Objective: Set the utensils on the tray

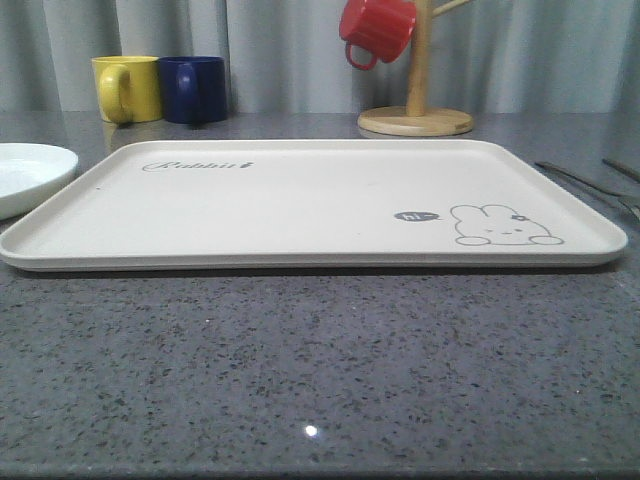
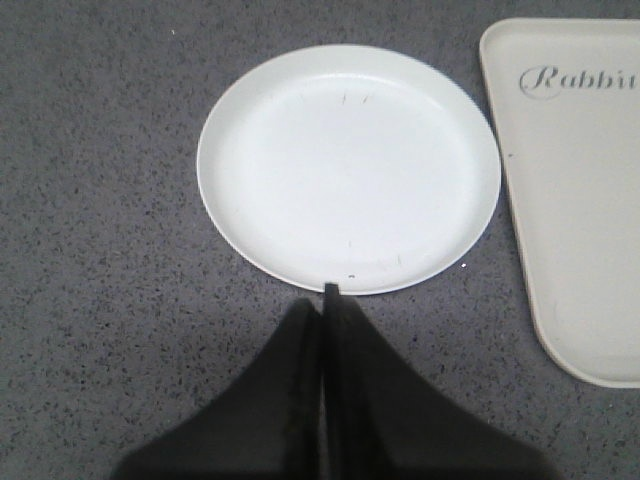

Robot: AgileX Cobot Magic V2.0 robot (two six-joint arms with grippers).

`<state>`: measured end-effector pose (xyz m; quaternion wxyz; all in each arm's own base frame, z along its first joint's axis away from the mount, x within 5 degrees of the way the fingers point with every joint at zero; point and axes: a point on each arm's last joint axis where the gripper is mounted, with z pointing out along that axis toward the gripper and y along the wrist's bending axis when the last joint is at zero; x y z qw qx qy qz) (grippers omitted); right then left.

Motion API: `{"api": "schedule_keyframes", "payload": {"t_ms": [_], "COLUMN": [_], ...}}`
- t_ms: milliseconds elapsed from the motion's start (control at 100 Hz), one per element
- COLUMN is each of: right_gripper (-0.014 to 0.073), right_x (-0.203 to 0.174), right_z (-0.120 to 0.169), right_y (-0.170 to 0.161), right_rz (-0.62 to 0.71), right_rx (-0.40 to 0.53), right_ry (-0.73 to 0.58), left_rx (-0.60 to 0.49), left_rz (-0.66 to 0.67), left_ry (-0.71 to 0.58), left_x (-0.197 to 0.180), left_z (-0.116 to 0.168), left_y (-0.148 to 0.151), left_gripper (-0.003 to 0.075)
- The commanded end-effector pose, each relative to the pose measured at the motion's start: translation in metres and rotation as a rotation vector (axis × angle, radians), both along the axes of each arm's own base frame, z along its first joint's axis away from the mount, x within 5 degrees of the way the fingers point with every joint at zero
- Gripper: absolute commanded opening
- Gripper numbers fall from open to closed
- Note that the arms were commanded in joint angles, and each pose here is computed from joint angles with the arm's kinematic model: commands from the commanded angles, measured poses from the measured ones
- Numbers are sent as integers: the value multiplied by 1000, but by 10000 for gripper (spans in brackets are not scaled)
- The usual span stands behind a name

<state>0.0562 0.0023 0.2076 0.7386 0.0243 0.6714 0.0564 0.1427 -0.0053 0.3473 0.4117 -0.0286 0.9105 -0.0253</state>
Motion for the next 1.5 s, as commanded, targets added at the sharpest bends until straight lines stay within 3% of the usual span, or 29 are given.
{"api": "schedule_keyframes", "payload": {"t_ms": [0, 220, 290, 410, 510, 790, 1030, 1320, 1490], "right_gripper": [-69, -69, -69, -69, -69, -69, -69, -69, -69], "right_x": [-2, -2, -2, -2, -2, -2, -2, -2, -2], "right_z": [7, 7, 7, 7, 7, 7, 7, 7, 7], "right_y": [0, 0, 0, 0, 0, 0, 0, 0, 0], "right_rz": [0, 0, 0, 0, 0, 0, 0, 0, 0], "right_rx": [-3, -3, -3, -3, -3, -3, -3, -3, -3], "right_ry": [-95, -95, -95, -95, -95, -95, -95, -95, -95], "left_rx": [-5, 16, 16, 16, -1, -22, -18, -18, -30], "left_rz": [5, -12, -12, -12, -12, 21, 104, 171, 137], "left_ry": [-42, -2, -1, 0, -1, -21, 101, 254, 331], "left_x": [8, 11, 11, 11, 11, 31, 86, 153, 177], "left_z": [10, 6, 6, 5, 6, 14, 13, -11, -31], "left_y": [0, 0, 0, 0, -1, 1, 19, 48, 52], "left_gripper": [-19, 16, 99, 306, 388, 390, 390, 390, 390]}}
